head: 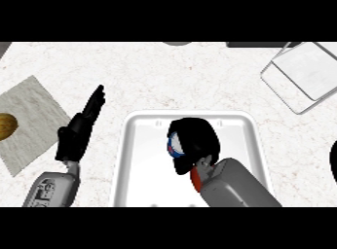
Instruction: Pick the can from the tray and place it in the tiered shelf
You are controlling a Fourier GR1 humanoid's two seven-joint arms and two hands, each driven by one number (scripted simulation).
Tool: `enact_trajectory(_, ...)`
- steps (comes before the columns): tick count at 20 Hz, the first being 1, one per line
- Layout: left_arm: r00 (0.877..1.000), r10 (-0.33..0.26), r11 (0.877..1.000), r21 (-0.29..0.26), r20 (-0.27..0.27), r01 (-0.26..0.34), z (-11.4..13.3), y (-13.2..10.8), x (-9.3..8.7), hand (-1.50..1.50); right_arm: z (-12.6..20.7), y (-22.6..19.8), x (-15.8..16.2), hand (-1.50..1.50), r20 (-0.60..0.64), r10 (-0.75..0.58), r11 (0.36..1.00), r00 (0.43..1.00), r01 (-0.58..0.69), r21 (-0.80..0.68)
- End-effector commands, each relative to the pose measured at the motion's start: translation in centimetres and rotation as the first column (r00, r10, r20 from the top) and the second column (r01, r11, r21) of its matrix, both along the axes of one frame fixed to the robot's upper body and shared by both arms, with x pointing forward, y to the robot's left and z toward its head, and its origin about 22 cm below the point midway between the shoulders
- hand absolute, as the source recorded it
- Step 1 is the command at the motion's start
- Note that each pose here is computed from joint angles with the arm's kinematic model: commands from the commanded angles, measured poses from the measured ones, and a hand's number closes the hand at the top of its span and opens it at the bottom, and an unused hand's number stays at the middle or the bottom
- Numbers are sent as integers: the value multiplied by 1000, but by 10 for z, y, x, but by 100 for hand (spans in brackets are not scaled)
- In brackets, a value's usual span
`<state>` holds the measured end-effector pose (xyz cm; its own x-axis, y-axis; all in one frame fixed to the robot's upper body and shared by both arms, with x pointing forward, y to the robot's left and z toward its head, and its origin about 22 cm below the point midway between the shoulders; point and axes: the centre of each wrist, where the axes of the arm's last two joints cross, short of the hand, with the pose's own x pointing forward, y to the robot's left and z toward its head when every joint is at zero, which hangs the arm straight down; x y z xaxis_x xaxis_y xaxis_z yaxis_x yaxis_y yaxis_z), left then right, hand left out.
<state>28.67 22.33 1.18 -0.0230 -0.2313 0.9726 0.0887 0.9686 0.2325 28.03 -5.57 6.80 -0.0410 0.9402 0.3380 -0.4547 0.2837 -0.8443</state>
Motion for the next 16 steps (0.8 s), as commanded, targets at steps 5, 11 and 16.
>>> enact_trajectory(5, 1000, 3, 1000, 5, -4, -3, 4, -2, 1, 0, 1, -9, -22, 150, 88, 31, 1000, 996, -31, -1)
enact_trajectory(11, 998, 56, 998, 2, -7, -56, 4, 17, -3, 0, -1, -135, -54, 150, 50, 250, 968, 967, -250, -12)
enact_trajectory(16, 999, 45, 999, 0, -5, -45, -5, 4, -5, 0, 7, -211, -80, 150, 135, 282, 949, 950, -297, 106)
